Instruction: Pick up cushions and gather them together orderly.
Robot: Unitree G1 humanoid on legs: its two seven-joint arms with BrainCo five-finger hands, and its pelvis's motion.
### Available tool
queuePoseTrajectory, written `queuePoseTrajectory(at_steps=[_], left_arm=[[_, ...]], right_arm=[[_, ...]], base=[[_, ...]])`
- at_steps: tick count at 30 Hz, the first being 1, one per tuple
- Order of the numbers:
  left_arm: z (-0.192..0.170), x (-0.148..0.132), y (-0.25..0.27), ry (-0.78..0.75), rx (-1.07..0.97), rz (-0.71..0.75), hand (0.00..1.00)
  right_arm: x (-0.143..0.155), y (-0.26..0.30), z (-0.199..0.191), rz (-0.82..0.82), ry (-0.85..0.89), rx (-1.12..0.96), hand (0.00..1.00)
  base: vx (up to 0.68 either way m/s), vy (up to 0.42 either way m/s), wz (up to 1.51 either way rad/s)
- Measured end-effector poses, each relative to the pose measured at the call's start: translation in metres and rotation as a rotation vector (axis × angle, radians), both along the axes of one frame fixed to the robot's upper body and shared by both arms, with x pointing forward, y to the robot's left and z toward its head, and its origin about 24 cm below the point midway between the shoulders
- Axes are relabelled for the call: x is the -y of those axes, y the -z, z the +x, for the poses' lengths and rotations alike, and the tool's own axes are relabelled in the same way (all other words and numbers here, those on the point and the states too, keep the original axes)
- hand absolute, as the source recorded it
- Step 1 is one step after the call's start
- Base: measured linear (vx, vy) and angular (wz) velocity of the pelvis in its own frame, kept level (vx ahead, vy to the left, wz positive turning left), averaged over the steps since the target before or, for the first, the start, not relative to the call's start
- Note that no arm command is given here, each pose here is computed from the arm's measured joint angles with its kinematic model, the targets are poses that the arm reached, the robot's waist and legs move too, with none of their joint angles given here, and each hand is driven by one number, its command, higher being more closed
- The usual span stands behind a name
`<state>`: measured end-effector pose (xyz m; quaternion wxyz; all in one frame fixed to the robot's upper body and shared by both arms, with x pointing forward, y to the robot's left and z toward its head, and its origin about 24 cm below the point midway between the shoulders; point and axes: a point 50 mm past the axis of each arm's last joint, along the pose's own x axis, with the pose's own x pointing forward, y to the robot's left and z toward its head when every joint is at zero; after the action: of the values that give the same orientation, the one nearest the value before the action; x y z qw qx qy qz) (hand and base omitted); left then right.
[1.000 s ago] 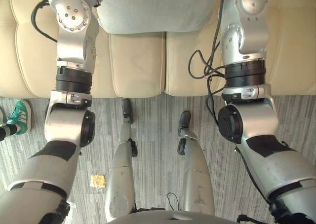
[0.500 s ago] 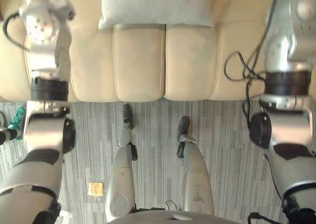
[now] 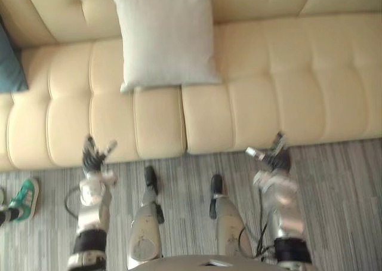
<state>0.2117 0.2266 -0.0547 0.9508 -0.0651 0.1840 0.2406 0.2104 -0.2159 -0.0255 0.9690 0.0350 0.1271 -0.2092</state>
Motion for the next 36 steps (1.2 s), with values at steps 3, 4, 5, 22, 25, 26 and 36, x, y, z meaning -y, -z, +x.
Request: queuePoseTrajectory(at_steps=[3, 4, 5, 22, 25, 26, 36], left_arm=[[-0.036, 0.015, 0.045, 0.014, -0.220, -0.063, 0.00], [-0.049, 0.020, 0.058, 0.021, -0.293, -0.080, 0.00], [-0.059, 0.025, 0.068, 0.040, -0.361, -0.092, 0.00], [-0.092, 0.009, 0.089, 0.020, -0.554, -0.045, 0.00], [-0.089, -0.005, 0.084, -0.004, -0.538, -0.010, 0.00], [-0.094, -0.009, 0.085, -0.025, -0.549, -0.011, 0.00], [-0.121, 0.009, 0.101, -0.101, -0.654, -0.116, 0.00]], right_arm=[[-0.011, 0.048, -0.035, 0.064, -0.006, -0.220, 0.00], [-0.014, 0.059, -0.043, 0.072, -0.013, -0.283, 0.00], [-0.015, 0.073, -0.057, 0.076, -0.025, -0.365, 0.00], [-0.033, 0.100, -0.059, 0.019, -0.174, -0.552, 0.00], [-0.036, 0.105, -0.065, 0.032, -0.180, -0.587, 0.00], [-0.037, 0.109, -0.067, 0.036, -0.185, -0.609, 0.00], [-0.036, 0.099, -0.039, -0.080, -0.292, -0.573, 0.00]], base=[[0.07, 0.004, -0.19], [0.08, 0.006, -0.15], [0.07, 0.005, -0.14], [0.01, 0.001, -0.32], [-0.08, -0.099, 0.29], [-0.14, -0.135, -0.06], [-0.19, -0.057, -0.33]])
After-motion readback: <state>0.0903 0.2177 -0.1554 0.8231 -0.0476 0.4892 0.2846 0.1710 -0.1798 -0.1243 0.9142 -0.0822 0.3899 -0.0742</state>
